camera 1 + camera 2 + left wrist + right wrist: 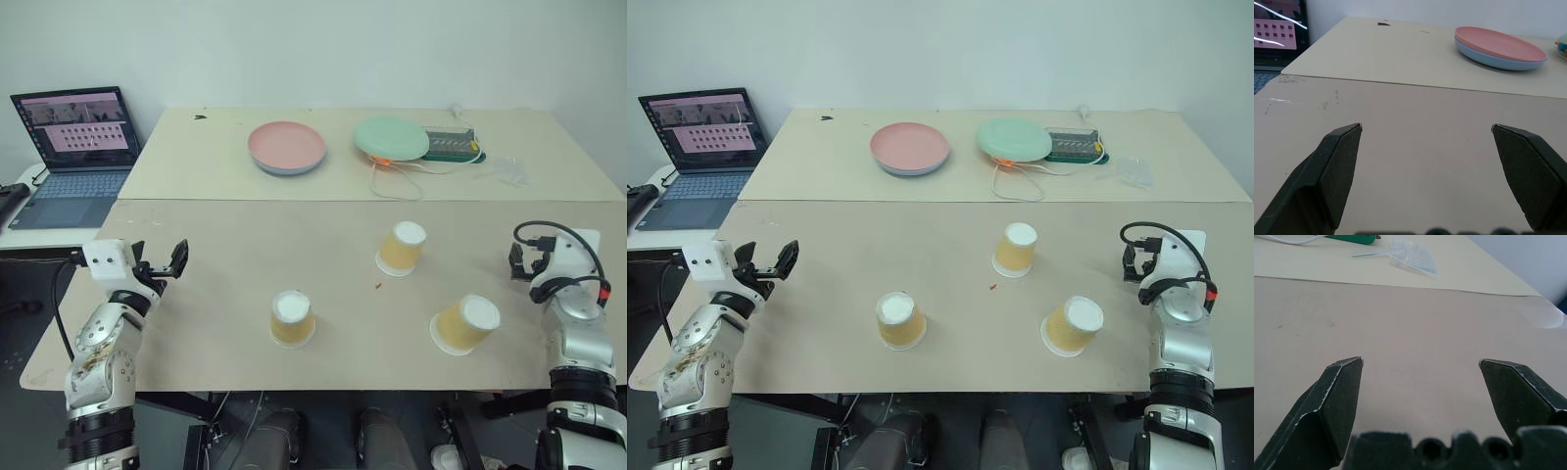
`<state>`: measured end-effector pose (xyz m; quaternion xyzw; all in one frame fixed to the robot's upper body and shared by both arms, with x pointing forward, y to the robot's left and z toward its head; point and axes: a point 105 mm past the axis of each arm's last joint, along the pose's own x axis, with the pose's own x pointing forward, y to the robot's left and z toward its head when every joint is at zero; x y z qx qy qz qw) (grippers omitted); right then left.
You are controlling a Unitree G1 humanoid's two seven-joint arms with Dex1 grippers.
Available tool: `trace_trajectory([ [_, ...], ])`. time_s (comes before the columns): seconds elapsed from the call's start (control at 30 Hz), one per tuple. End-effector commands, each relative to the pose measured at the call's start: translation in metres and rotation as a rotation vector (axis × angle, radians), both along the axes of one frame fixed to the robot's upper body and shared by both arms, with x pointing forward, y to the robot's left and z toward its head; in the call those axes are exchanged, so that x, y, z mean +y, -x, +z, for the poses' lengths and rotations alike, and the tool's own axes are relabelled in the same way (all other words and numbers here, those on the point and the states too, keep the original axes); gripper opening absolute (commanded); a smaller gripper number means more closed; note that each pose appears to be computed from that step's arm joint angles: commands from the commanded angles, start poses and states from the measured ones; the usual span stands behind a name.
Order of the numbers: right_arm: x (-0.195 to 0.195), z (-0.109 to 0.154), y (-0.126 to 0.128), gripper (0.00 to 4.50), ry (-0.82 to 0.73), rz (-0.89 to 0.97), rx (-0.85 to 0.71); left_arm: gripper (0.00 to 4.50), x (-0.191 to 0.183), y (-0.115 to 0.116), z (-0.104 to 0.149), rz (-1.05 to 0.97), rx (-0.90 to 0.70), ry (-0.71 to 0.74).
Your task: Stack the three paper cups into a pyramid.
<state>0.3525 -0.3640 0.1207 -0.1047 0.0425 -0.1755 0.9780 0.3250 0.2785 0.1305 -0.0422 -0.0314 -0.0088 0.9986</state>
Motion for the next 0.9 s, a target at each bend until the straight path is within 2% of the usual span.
trace_trajectory([
  [0.03, -0.003, 0.019, -0.002, 4.45, 0.022, 0.0, -0.056, 4.5, -0.014, 0.005, 0.029, -0.12, -0.074, -0.047],
  [0.07, -0.004, 0.021, -0.002, 4.45, 0.028, 0.006, -0.052, 4.5, -0.026, 0.008, 0.036, -0.212, -0.082, -0.053],
  [0.13, -0.013, 0.028, -0.001, 4.45, 0.025, 0.024, -0.053, 4.5, -0.063, 0.028, 0.049, -0.507, -0.048, -0.071],
  [0.3, -0.028, 0.045, 0.008, 4.45, 0.031, 0.136, -0.03, 4.5, -0.105, 0.07, 0.054, -0.873, 0.079, -0.101],
  [0.37, -0.03, 0.046, 0.011, 4.45, 0.047, 0.178, 0.003, 4.5, -0.11, 0.076, 0.055, -0.92, 0.102, -0.107],
  [0.47, -0.032, 0.051, 0.029, 4.45, 0.05, 0.345, 0.089, 4.5, -0.111, 0.082, 0.064, -0.969, 0.108, -0.099],
  [0.6, -0.029, 0.052, 0.071, 4.45, 0.003, 0.613, 0.26, 4.5, -0.116, 0.088, 0.068, -1.024, 0.125, -0.137],
  [0.8, -0.006, 0.055, 0.118, 4.45, -0.045, 0.925, 0.425, 4.5, -0.124, 0.088, 0.073, -1.067, 0.111, -0.142],
  [0.9, 0.017, 0.054, 0.123, 4.45, -0.024, 1.033, 0.487, 4.5, -0.124, 0.087, 0.071, -1.077, 0.12, -0.145],
])
